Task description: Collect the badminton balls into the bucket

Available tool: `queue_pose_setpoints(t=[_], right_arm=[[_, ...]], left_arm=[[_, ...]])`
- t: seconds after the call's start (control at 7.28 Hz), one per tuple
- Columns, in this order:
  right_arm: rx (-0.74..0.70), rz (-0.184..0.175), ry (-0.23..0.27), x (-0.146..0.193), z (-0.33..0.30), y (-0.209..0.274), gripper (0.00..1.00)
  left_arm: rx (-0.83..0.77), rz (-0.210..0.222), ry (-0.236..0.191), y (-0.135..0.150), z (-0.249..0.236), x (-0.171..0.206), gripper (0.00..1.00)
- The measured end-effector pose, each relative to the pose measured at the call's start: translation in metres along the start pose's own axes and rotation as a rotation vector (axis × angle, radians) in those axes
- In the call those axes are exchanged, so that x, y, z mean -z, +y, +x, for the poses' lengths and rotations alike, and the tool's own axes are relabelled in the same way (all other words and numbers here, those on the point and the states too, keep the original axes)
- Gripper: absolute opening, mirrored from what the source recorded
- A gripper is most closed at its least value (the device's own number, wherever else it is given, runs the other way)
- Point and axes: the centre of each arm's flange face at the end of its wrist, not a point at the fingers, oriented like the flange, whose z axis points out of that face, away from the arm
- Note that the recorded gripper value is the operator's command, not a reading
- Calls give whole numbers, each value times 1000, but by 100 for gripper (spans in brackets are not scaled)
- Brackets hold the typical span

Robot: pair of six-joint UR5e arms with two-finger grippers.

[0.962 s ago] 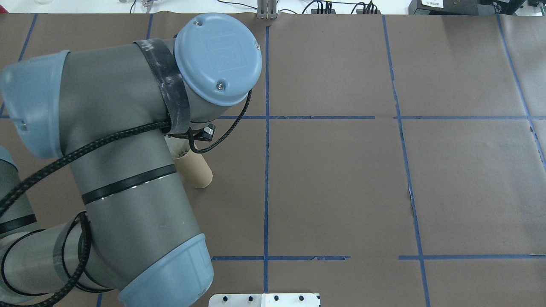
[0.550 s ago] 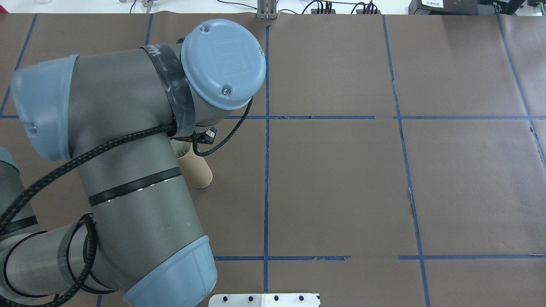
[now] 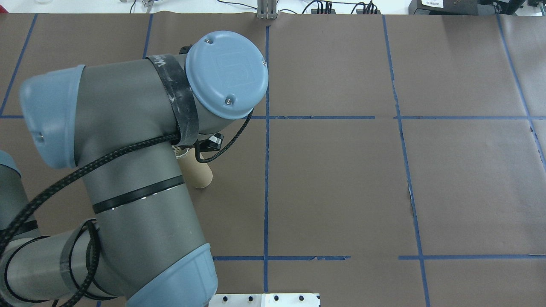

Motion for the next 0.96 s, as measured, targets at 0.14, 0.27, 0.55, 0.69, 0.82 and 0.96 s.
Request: queue_pose_setpoints(t=[0.14,0.27,0.55,0.69,0.82,0.96], right_arm=[[0,0,0,0,0,0,100],[0,0,0,0,0,0,100],[0,0,1,0,0,0,100],[0,0,0,0,0,0,100],[0,0,0,0,0,0,100],[0,0,0,0,0,0,100]], left_arm=[[0,2,3,1,-1,0,100],[0,7,10,1,-3,3,100],[19,56,58,-7,-23,15,100],[25,100,88,-24,-51,18,100],[-2,133,121,-44,-87,9,100],[-39,157,162,-65,-131,-9,100]])
